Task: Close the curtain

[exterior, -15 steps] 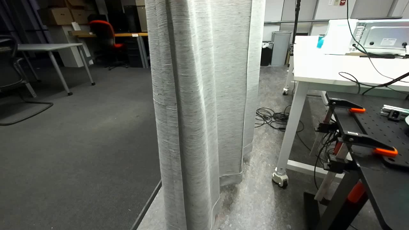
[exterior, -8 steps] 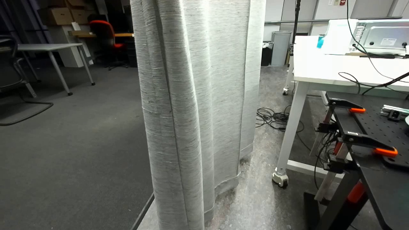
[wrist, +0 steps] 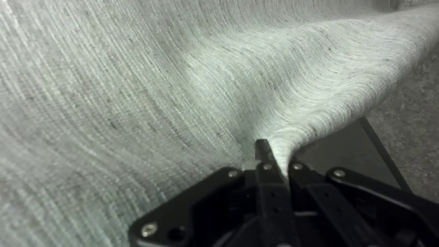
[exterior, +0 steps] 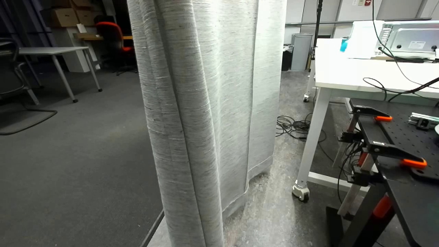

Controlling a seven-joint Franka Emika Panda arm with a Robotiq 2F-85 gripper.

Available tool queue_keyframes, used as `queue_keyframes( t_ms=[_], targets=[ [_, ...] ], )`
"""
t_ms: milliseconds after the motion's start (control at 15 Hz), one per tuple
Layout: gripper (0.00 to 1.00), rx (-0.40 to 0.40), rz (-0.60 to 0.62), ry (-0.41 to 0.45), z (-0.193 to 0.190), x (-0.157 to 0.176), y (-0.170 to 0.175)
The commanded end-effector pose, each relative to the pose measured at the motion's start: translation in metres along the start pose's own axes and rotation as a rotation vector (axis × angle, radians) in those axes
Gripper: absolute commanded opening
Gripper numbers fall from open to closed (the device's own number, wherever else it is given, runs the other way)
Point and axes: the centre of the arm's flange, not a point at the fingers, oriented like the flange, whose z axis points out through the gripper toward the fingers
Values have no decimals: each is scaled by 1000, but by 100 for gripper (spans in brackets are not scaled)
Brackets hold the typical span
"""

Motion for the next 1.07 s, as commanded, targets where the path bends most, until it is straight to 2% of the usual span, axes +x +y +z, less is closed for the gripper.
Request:
queue_keyframes(
  t_ms=[0,533,1000],
  targets=[
    [0,91,-137,-13,24,26,-69],
    [0,63,-268,7,3,34,-87],
    [0,22,-365,-9,-9,27,-101]
  ],
)
